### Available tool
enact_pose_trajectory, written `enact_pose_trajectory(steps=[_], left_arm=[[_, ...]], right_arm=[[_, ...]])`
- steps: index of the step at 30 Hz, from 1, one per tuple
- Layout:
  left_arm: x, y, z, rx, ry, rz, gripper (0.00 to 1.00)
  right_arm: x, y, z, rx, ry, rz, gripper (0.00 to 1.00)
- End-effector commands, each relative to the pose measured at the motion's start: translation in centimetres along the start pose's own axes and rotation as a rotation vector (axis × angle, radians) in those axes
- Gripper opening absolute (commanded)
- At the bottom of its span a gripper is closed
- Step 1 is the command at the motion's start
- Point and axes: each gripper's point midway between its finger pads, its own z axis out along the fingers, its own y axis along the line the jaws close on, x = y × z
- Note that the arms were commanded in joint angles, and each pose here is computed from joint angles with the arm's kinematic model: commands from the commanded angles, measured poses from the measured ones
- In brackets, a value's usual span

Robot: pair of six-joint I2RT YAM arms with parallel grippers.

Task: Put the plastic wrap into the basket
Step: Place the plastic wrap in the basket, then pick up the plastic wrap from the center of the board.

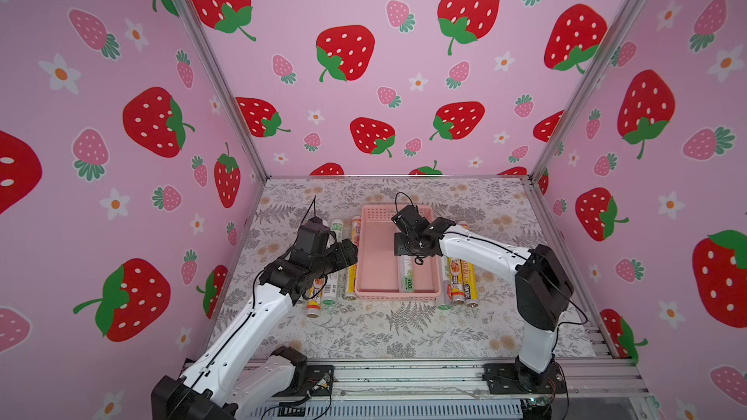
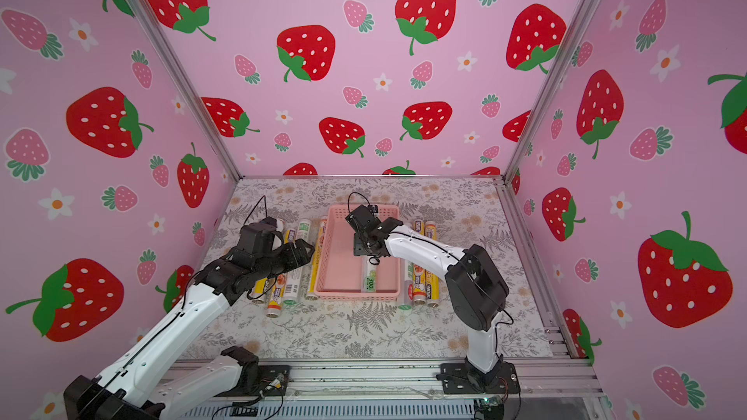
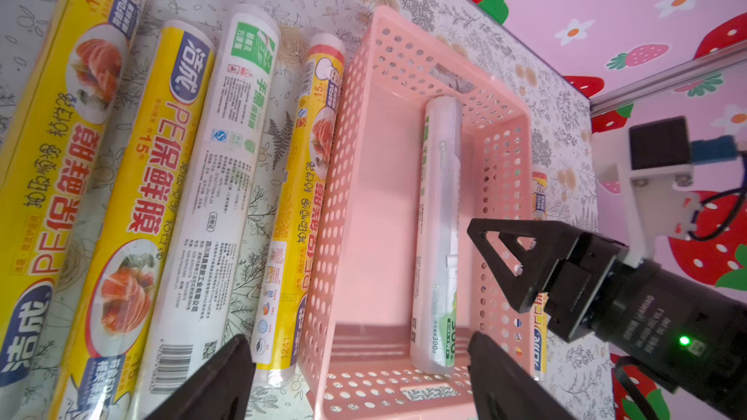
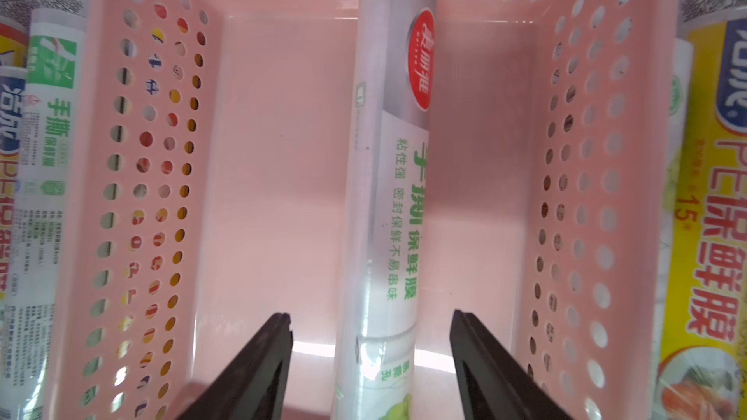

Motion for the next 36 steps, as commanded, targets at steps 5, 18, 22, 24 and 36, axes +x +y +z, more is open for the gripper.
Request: enact_pose_trajectory(steps=[5,18,22,24,36], left_arm=[[1.7,1.1,0.1,-0.019,0.054,0.018,0.88],[2.0,0.7,0.0,0.008,0.068,0.013,0.89],[2.1,0.6,0.2,0.006,0.081,0.011,0.89],[2.5,0.2,0.4,0.031,0.111,0.007,0.89],[4.4,-4.1,2.6,0.147,0.245,0.007,0.89]], right_arm=[[2.6,1.5,3.0,-0.079,0.093,-0.008,0.67],[2.2,6.0,2.4,-0.289,0.105,-0.008,0.66],[1.3,7.1,0.8,-0.350,0.080,-0.016,0.66],[0.6,7.1,-0.4,-0.362,0.054,-0.032,0.66],[-0.3,-2.2,-8.2,-0.135,-0.137,-0.029,0.66]])
